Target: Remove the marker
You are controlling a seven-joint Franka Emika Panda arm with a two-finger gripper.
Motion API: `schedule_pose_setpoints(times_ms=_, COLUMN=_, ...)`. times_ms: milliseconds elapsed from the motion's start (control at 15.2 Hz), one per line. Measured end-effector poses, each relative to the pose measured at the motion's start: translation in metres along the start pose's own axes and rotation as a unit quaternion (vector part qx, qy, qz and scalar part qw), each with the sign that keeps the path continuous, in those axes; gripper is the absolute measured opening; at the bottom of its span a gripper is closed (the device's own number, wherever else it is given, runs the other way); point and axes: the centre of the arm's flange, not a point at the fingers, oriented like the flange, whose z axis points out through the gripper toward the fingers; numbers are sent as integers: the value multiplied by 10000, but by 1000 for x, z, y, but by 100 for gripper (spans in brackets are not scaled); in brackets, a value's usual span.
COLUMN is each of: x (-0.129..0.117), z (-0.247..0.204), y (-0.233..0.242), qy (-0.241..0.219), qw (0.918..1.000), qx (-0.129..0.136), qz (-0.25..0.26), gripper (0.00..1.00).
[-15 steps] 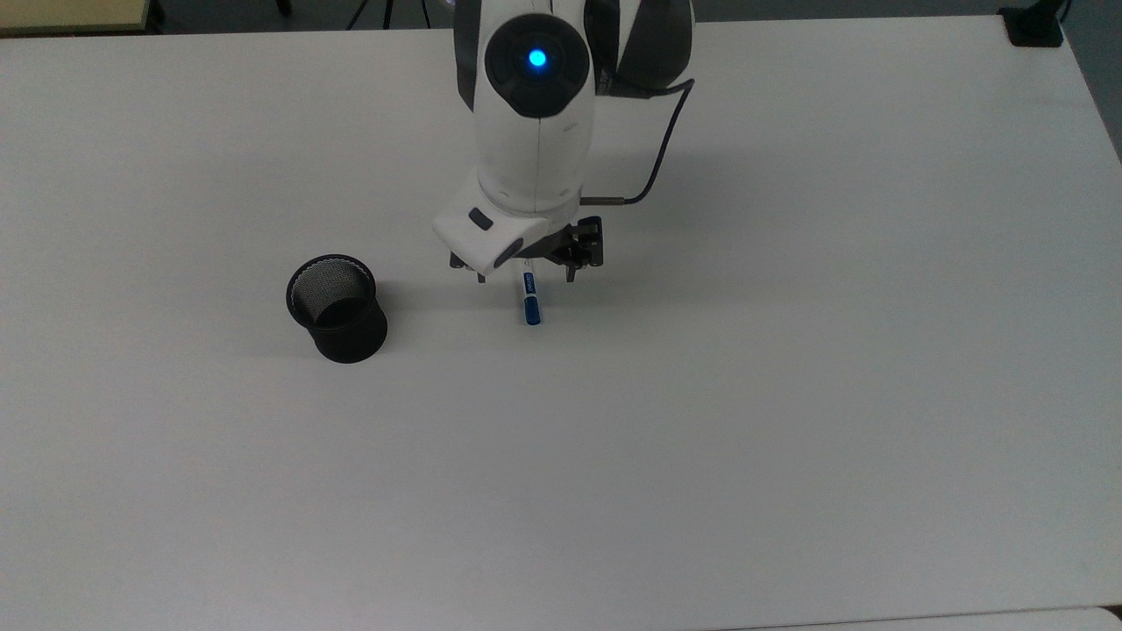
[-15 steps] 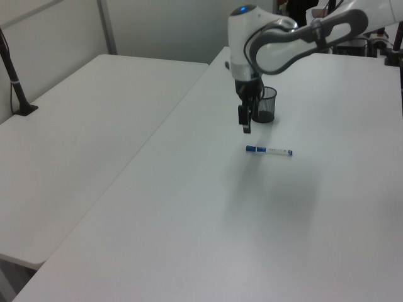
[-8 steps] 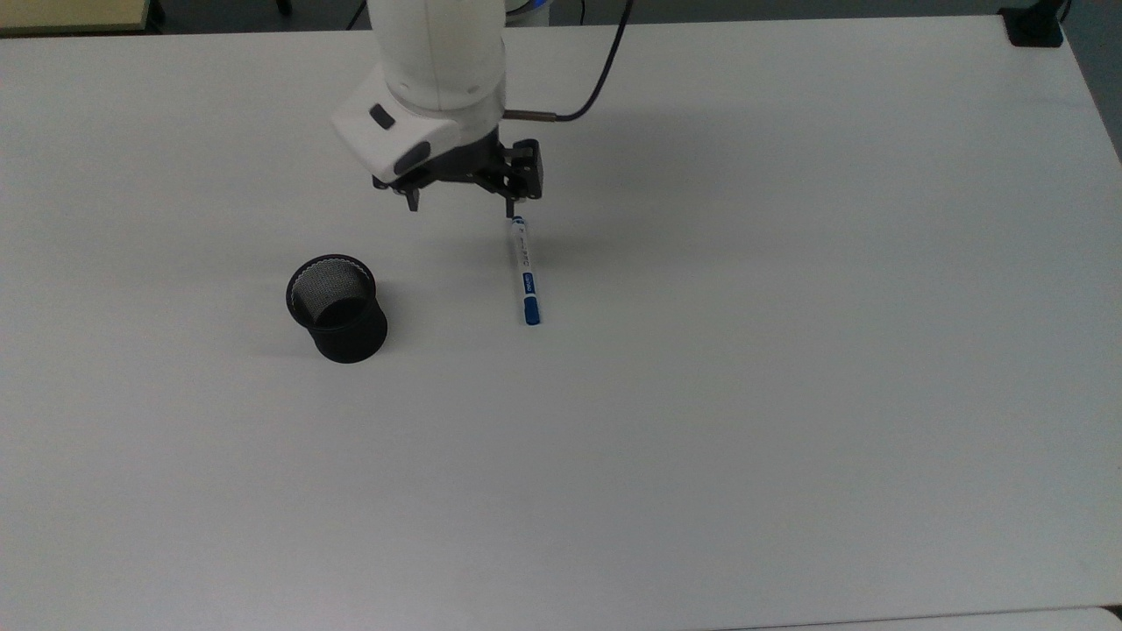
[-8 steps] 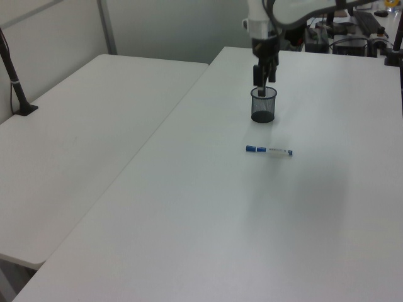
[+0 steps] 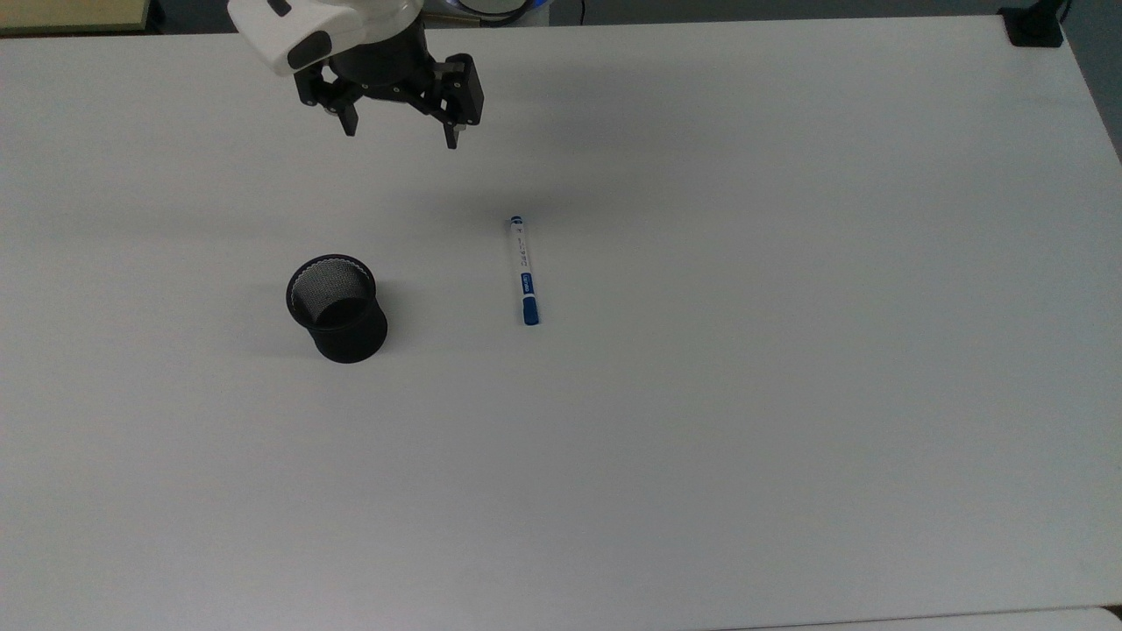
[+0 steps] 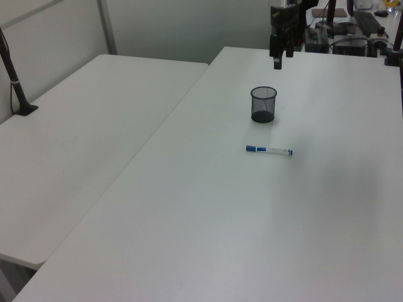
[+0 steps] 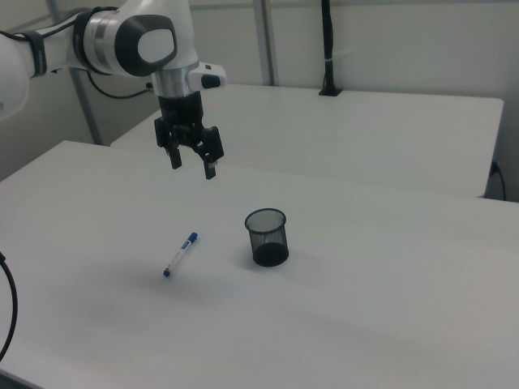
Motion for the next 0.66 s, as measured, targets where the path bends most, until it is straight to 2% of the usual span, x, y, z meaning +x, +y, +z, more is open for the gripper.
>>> schedule_pose_setpoints(times_ms=660, x=-11, z=9, y=3, qy=-86, qw=9997, qx=37, qz=219, gripper=100)
